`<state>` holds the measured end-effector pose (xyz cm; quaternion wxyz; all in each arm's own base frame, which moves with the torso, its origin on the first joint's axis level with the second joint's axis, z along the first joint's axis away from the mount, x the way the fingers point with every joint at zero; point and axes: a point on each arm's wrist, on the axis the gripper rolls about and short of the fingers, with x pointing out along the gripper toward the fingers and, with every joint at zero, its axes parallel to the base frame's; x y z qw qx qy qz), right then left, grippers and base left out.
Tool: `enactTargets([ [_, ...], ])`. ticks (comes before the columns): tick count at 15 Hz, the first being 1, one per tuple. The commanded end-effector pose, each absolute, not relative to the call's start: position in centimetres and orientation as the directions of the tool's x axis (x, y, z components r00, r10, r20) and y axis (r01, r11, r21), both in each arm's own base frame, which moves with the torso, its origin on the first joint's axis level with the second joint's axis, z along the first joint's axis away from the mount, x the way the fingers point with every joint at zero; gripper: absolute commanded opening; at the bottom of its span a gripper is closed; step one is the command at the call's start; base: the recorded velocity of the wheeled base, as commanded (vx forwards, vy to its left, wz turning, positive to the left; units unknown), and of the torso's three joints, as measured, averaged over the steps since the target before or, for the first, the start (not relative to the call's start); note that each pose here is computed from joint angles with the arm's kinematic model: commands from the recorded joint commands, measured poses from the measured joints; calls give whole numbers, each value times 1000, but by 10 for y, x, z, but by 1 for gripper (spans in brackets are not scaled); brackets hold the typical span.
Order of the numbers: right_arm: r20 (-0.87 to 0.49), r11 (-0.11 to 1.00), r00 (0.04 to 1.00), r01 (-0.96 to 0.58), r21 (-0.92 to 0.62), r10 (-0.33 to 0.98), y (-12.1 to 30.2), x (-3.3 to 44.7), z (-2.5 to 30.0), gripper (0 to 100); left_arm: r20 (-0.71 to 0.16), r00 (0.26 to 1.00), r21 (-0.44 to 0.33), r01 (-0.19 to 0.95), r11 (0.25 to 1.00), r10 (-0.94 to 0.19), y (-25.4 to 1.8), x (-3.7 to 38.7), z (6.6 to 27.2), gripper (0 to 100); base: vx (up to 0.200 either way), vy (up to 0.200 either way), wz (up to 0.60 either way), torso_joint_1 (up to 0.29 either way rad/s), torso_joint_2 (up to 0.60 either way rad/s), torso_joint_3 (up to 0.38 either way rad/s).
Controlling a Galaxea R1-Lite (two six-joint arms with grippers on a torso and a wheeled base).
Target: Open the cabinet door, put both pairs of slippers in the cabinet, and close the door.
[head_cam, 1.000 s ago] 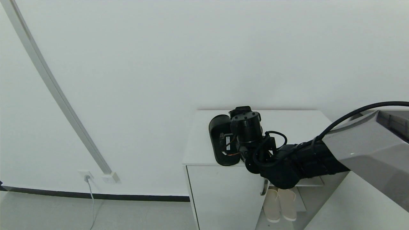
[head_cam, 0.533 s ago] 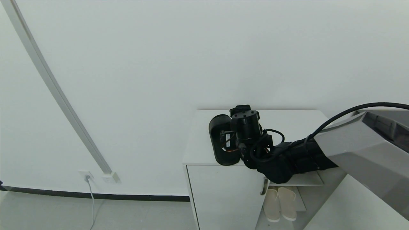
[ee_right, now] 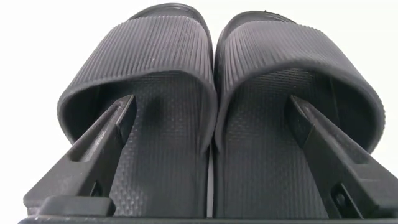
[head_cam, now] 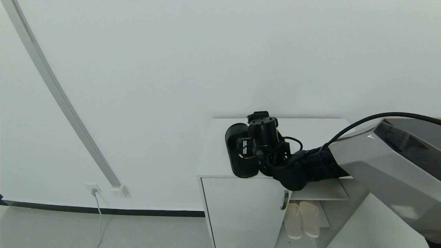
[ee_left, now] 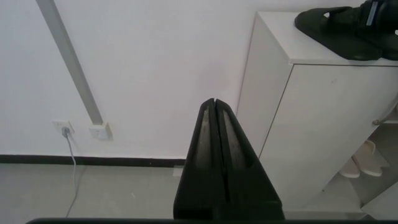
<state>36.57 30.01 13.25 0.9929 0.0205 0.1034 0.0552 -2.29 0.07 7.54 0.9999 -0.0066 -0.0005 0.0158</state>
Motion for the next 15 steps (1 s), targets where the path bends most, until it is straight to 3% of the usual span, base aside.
enactTargets([
  [1, -204, 993, 972, -105, 51, 113, 302, 368, 130, 100, 0, 999, -14, -32, 999, 32, 1, -23, 75, 0, 0, 0, 0, 0, 0, 0],
  [4, -205, 994, 973, -99, 50, 107, 301, 371, 126, 100, -2, 999, -14, -32, 999, 32, 1, -23, 75, 0, 0, 0, 0, 0, 0, 0],
  [5, -207, 994, 973, -97, 49, 106, 301, 373, 125, 0, 0, 999, -14, -32, 999, 32, 1, -23, 75, 0, 0, 0, 0, 0, 0, 0],
  [11, -206, 994, 973, -96, 49, 104, 301, 372, 124, 0, 0, 999, -14, -32, 999, 32, 1, -23, 75, 0, 0, 0, 0, 0, 0, 0],
  [15, -183, 993, 977, -97, 65, 108, 297, 366, 141, 0, -2, 999, -14, -32, 999, 32, 1, -23, 75, 0, 0, 0, 0, 0, 0, 0],
])
